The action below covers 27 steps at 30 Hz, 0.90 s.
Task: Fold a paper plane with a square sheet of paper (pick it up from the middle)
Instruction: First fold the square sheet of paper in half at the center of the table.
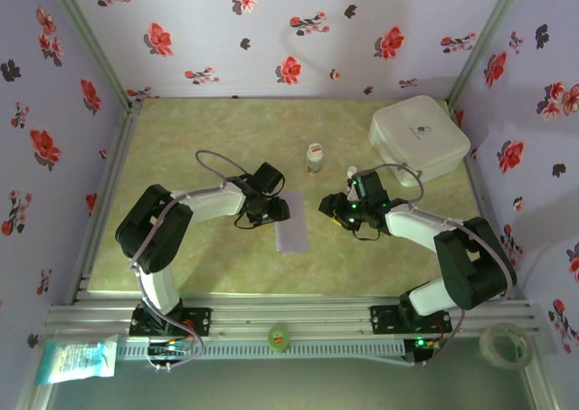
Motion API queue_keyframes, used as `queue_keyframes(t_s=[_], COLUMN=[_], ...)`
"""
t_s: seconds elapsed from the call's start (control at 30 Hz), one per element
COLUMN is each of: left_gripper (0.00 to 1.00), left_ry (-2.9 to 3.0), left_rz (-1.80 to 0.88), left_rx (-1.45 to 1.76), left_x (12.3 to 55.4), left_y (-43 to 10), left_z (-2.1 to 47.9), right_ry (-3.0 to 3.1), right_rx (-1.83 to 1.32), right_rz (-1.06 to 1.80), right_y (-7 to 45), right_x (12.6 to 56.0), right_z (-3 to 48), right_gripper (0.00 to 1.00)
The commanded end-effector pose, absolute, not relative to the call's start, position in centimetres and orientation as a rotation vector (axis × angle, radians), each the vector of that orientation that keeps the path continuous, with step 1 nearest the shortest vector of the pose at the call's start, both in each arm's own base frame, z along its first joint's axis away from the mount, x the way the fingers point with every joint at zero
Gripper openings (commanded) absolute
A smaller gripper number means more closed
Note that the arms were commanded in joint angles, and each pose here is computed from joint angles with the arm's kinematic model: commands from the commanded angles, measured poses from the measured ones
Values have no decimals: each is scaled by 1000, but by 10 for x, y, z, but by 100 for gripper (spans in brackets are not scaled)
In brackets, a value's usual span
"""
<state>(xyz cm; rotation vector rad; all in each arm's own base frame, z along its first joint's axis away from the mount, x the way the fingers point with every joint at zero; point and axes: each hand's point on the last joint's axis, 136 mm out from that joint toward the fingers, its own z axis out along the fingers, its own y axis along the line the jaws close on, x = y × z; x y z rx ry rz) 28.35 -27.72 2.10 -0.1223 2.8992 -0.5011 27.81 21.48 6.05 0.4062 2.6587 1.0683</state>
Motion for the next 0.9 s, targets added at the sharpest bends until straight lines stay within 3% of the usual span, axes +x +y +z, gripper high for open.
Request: queue_keyframes(t_s=[0.0,0.87], left_gripper=[53,53], left_ry=[2983,3006], left_rz=[-260,-199], left_rx=[-134,-151], left_x=[271,267], left_y=[-247,-247], left_z=[-18,-34], right_ry=[2638,2684], right_rx=[367,402], right_rz=[1061,1024], right_y=[218,219], right_x=[283,279], right_z=[70,57], right_gripper=[50,50])
